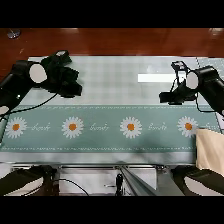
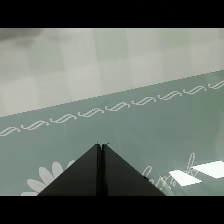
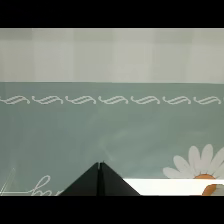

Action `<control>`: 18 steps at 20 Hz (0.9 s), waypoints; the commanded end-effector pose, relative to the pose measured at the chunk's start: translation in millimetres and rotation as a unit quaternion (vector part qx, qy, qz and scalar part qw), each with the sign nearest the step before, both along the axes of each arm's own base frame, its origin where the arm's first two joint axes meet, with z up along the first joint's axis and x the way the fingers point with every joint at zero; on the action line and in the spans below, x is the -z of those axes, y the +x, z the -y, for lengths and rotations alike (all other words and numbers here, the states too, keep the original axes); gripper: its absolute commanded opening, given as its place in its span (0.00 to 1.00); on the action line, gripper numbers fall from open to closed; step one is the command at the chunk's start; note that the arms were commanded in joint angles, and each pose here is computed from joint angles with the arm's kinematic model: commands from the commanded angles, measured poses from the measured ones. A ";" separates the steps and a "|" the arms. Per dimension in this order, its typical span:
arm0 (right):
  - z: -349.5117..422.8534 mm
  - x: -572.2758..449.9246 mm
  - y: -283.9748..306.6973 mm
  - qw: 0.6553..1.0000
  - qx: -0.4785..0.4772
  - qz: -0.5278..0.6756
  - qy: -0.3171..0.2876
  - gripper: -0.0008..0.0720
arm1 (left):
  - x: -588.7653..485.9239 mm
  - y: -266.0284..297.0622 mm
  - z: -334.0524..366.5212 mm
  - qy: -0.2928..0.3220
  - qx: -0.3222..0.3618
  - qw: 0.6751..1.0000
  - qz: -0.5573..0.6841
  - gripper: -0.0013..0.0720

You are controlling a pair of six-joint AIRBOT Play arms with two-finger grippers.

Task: Fold the shirts.

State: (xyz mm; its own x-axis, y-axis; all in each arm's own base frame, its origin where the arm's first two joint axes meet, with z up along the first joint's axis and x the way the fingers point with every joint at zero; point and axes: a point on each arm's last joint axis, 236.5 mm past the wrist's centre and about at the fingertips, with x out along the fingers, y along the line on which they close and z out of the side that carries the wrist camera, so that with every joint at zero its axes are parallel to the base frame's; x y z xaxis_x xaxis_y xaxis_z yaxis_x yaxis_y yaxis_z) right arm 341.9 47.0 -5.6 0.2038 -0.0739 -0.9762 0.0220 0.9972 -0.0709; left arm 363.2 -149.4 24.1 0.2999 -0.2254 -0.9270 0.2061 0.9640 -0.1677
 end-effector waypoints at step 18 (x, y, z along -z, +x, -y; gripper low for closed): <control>-7.7 -12.2 43.3 0.995 0.002 0.095 0.017 0.44 | -13.1 51.3 -12.9 0.035 0.007 0.993 0.113 0.19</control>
State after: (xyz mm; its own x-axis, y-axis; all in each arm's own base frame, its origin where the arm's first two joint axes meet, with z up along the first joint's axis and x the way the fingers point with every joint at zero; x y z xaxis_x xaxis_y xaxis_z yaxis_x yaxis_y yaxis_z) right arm 364.9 52.9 -0.4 0.3002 -0.0492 -0.9526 0.0270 0.9987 -0.0431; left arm 384.8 -148.9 27.8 0.3810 -0.2209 -0.8978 0.2143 0.9657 -0.1466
